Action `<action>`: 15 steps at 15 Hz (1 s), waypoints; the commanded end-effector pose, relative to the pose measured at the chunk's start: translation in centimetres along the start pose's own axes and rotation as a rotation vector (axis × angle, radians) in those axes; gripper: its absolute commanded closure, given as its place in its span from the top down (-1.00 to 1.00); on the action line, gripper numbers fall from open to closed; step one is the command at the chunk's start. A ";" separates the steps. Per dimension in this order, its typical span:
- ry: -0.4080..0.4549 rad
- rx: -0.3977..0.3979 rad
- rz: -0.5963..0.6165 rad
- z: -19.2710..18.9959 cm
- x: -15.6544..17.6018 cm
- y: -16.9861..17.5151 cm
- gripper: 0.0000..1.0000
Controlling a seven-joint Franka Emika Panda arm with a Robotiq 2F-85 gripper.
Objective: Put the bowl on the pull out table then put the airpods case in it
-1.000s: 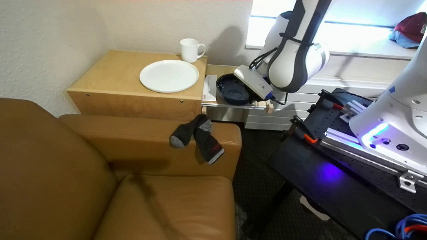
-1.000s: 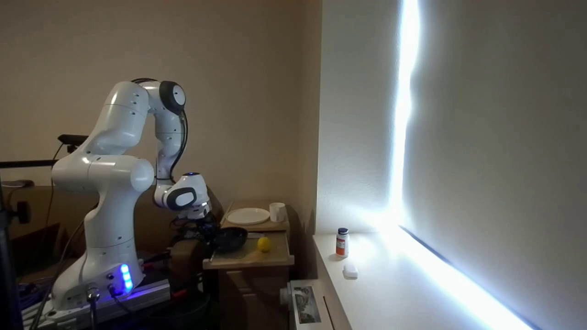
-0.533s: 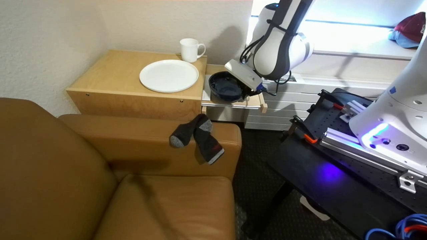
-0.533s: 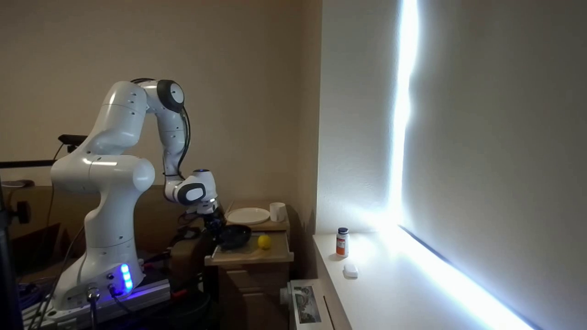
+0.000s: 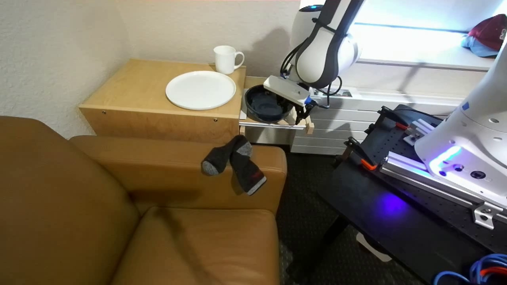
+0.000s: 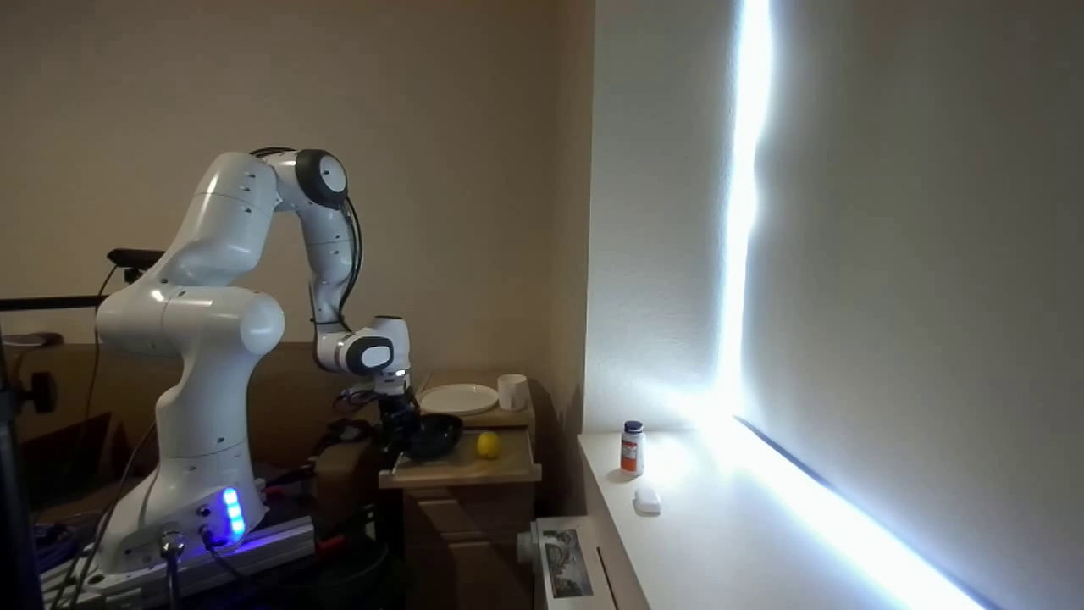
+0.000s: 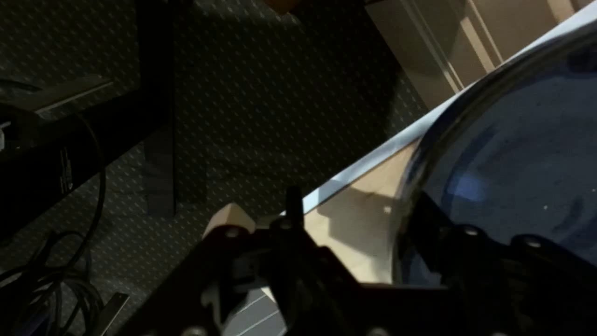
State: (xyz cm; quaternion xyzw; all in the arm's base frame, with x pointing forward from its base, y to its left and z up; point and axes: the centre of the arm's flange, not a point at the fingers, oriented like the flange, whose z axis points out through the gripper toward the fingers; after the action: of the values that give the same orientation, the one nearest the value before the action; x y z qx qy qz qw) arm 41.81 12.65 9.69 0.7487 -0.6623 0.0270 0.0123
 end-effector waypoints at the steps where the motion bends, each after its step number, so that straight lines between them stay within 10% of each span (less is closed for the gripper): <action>1: -0.036 0.013 -0.036 -3.6 2.0 1.0 0.80; 9: -0.147 0.447 -0.142 -18.8 3.6 4.0 1.00; 13: -0.048 0.648 -0.099 -25.6 3.2 6.1 1.00; 15: -0.085 0.616 -0.097 -22.1 4.8 0.6 1.00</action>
State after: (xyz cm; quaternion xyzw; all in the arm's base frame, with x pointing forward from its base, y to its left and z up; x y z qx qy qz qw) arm 41.24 9.03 32.10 0.7480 -0.5865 0.1952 -0.2418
